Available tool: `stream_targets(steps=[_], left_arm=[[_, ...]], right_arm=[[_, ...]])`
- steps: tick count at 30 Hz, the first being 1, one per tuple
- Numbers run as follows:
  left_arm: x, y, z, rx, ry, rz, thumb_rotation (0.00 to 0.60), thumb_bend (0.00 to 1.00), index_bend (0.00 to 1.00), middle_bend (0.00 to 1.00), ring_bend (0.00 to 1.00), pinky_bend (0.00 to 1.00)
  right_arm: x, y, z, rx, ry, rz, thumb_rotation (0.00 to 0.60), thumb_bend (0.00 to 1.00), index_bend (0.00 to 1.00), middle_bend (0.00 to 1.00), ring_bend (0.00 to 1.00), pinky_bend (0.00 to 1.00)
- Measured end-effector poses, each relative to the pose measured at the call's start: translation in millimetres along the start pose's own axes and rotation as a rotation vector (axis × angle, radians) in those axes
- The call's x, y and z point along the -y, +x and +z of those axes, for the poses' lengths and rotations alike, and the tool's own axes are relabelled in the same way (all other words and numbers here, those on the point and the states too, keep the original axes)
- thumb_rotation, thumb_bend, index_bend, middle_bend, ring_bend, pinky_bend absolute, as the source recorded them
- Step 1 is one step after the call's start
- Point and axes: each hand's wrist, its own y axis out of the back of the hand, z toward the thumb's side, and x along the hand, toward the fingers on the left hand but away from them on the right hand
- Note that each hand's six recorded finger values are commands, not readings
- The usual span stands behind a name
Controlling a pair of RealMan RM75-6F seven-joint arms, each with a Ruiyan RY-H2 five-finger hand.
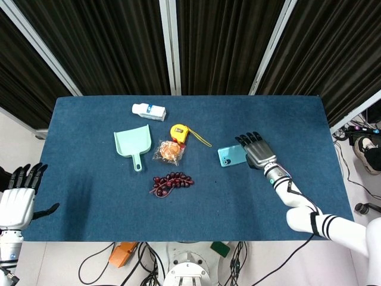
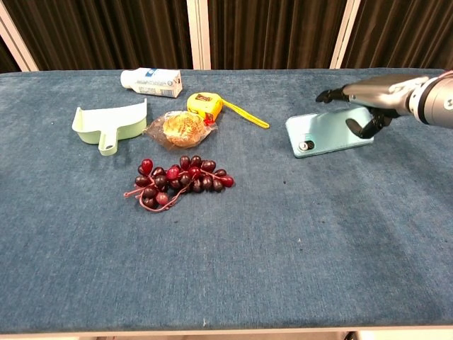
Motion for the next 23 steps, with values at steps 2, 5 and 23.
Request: stream_targets(steps=[2,5,23], left_arm=[[0,1,0,0.001,-0.001,0.003,0.6,0.14,0.09,0.07,0.02,0.0],[-1,2,0,0.002,-0.004,0.006,0.6,0.14,0.09,0.07,0.02,0.0],[-2,2,7,0.026,-0.031,0.034,0.6,0.14,0.09,0.07,0.02,0.0]], right_arm=[[-8,3,-3,0.008,0.002,-0.032,0.6,0.81,0.0,0.12,0.0,0.0],[-20,13,-10,0.021,0.005,-0.09,0.6,0.74,0.0,0.12,0.0,0.0],[-31,235,-107,0.253,-0.099,-0.384,0.6,0.38,0.0,0.06,0.0,0.0]])
